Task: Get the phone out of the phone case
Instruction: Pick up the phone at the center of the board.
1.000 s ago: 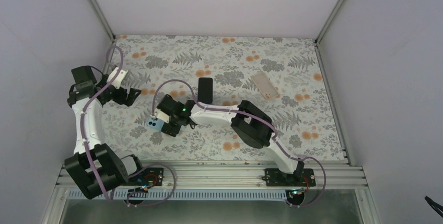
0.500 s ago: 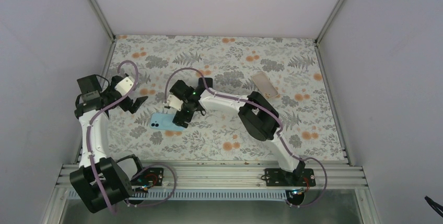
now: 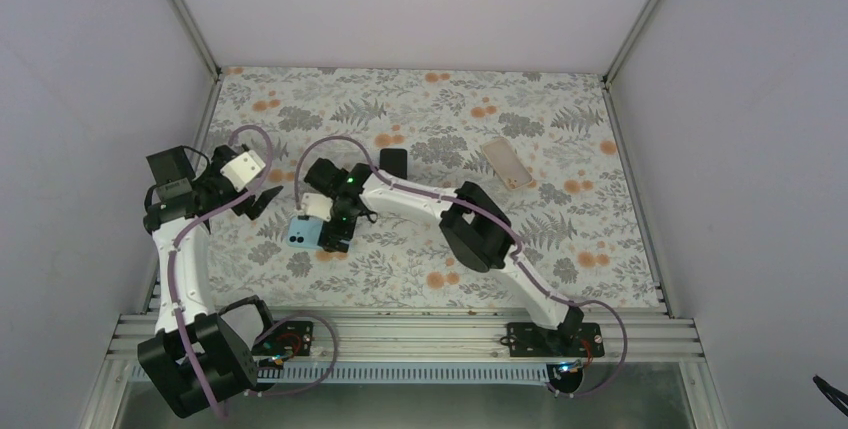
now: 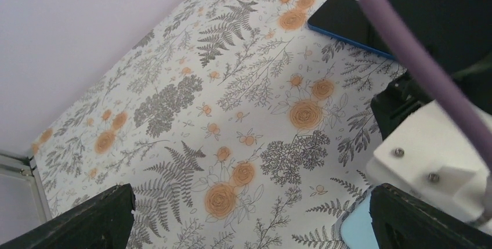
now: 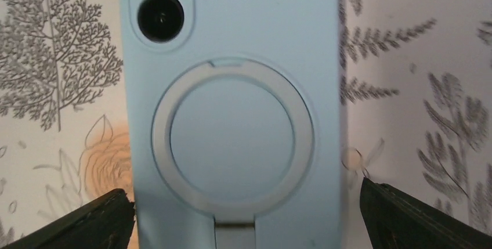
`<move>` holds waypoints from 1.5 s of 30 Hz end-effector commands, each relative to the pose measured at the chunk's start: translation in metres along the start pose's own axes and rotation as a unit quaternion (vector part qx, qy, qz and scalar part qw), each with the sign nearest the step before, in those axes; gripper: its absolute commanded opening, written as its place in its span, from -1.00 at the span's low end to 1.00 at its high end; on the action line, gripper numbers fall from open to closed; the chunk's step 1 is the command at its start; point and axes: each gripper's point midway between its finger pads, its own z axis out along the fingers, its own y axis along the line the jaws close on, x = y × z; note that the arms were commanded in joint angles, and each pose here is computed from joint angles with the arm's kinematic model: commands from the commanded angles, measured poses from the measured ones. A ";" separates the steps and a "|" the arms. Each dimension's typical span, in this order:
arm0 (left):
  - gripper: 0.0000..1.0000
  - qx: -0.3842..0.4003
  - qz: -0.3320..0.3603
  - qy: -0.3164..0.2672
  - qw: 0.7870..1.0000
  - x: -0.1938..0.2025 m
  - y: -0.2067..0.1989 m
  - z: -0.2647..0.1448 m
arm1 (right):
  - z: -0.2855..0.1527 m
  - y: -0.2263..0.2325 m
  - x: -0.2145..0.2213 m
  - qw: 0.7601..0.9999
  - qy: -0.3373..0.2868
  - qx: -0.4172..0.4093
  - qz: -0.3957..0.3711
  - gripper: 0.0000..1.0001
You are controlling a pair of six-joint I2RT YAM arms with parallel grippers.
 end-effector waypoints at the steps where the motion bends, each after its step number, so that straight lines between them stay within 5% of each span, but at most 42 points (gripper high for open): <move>1: 1.00 -0.006 0.019 -0.004 1.000 0.001 -0.001 -0.001 | 0.030 0.015 0.014 0.998 0.052 -0.009 -0.029 1.00; 18: 1.00 -0.003 0.023 0.009 1.000 0.018 -0.011 0.002 | 0.064 0.027 0.014 0.994 0.074 -0.002 -0.074 0.99; 22: 1.00 0.002 0.024 0.015 1.000 0.023 -0.014 0.002 | 0.071 0.029 0.026 0.993 0.090 -0.007 -0.076 0.83; 28: 1.00 -0.011 0.026 0.008 1.000 0.021 -0.009 -0.003 | 0.069 0.023 0.021 0.995 0.075 0.003 -0.070 0.34; 35: 1.00 0.000 0.098 -0.029 0.995 0.016 -0.020 -0.014 | 0.016 0.008 -0.019 0.999 -0.018 -0.009 -0.038 0.10; 45: 1.00 0.007 0.231 -0.116 0.966 -0.015 -0.034 -0.027 | -0.078 -0.007 -0.048 0.987 -0.130 -0.095 0.015 0.11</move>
